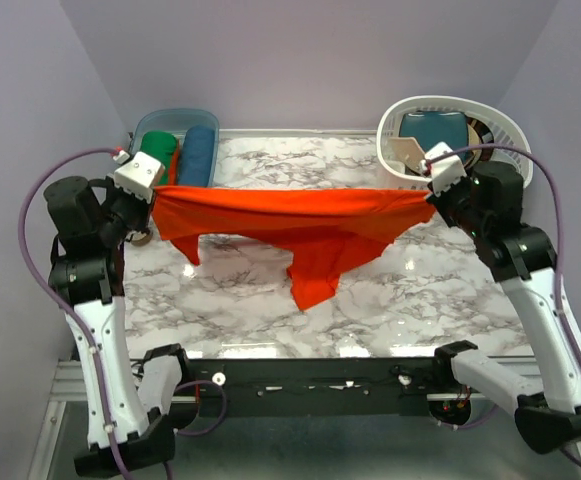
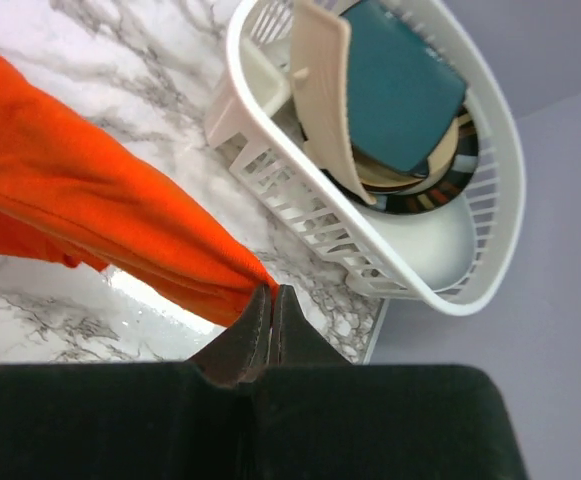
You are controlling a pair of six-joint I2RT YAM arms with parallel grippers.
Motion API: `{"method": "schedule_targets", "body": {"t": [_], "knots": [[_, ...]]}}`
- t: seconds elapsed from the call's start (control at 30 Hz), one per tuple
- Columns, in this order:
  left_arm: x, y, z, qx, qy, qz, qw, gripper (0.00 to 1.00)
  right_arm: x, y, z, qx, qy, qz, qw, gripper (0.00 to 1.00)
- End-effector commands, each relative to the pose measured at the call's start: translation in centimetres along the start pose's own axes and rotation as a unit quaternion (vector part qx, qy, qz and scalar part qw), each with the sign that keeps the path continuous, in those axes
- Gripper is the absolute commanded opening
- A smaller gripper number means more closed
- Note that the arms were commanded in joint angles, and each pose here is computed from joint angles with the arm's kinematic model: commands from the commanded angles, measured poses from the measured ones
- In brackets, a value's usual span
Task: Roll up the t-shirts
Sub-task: Fold the T-shirt at the center of the board.
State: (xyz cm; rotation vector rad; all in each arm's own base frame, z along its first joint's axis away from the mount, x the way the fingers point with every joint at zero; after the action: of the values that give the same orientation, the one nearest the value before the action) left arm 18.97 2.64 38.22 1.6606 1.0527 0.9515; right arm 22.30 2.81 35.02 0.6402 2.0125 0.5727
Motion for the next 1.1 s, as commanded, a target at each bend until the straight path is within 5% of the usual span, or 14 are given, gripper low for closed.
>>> {"method": "schedule_targets", "body": {"t": [0.0,0.23,0.5,0.73,0.87,1.07], "knots": [[-1.9,1.2,-4.4,-0.035,0.030,0.033,0.998,0.00,-1.3,0.4,-6.3,-0.040,-0.054,0.020,0.998,0.01],[-4.6,3.1,-9.9,-0.112,0.075,0.059,0.989,0.00,-1.5,-0.1,-15.2,-0.110,-0.107,0.043,0.987,0.01],[-7.5,4.7,-15.7,-0.190,0.106,0.083,0.972,0.00,-0.1,-0.4,-25.7,-0.273,-0.116,0.039,0.954,0.01],[-8.6,6.6,-19.0,-0.264,0.142,0.096,0.949,0.00,-0.5,1.1,-30.7,-0.341,-0.134,0.053,0.929,0.01],[-7.9,6.8,-17.3,-0.246,0.117,0.094,0.957,0.00,-1.6,2.5,-28.6,-0.330,-0.119,0.047,0.935,0.01],[-6.5,1.3,-9.6,-0.092,-0.021,0.047,0.994,0.00,0.5,1.5,-19.3,-0.277,-0.021,0.016,0.961,0.01]]}}
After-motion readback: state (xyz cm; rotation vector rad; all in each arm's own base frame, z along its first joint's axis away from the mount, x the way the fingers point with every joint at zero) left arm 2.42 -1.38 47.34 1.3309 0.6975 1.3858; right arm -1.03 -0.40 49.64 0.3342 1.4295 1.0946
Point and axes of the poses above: each gripper's point midway between its finger pads, its own z axis out along the fingers, its own x axis along the line the jaws close on, y = z × x, the point moved 10 cm from there along -z, back along the fingers, and after that the axes turned 10 degrees about -z, right-handed, at the moved point
